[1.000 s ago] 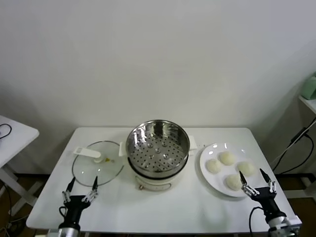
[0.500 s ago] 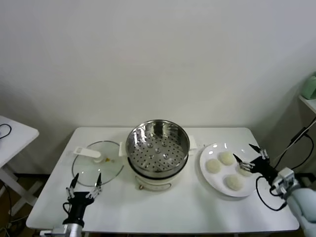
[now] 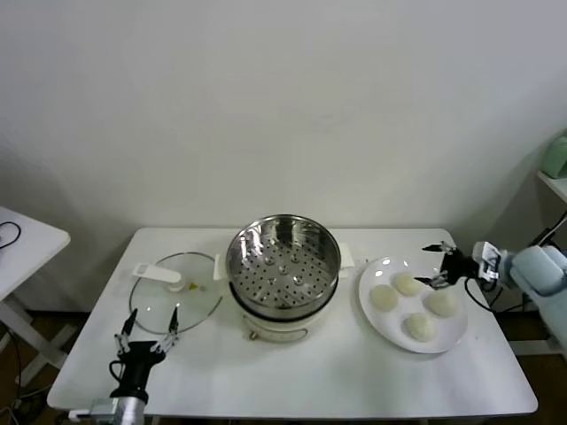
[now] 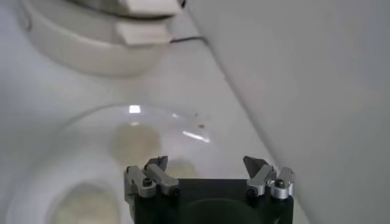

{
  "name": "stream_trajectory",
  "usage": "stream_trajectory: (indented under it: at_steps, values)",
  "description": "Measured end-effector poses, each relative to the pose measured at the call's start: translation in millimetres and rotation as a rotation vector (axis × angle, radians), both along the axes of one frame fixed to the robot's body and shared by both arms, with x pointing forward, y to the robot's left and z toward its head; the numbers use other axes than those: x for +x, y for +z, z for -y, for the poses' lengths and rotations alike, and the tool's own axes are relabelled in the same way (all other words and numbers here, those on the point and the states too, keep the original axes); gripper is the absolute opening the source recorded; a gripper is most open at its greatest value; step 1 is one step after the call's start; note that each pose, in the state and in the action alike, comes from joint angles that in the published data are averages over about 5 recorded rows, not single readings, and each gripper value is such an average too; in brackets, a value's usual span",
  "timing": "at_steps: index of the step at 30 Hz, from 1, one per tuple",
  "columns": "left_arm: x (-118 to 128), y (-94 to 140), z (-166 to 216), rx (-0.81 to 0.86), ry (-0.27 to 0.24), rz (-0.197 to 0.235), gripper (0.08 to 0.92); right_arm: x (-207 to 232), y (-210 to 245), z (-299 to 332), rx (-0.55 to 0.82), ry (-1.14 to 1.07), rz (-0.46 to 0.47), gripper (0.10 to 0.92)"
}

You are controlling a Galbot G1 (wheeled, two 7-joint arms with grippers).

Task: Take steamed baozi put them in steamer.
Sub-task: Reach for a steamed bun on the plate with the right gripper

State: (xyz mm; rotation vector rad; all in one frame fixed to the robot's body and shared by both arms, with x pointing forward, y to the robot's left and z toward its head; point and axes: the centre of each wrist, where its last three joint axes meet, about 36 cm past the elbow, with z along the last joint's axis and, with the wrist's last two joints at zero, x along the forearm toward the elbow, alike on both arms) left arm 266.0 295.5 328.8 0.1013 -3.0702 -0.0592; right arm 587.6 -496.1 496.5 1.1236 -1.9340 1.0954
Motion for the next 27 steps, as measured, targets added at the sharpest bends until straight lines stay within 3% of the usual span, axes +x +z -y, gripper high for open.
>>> stream_trajectory:
  at_steps: [11,27]
  values:
    - [3.8,1.9,-2.3,-0.014,0.007,-0.015,0.823,74.1,-0.2,-28.3,-0.233,0.145,-0.194,0.823]
    - [4.8,7.2,-6.8,-0.011,0.035,-0.038,0.823,116.4,-19.2,-75.3,-0.342,0.206,-0.281,0.823]
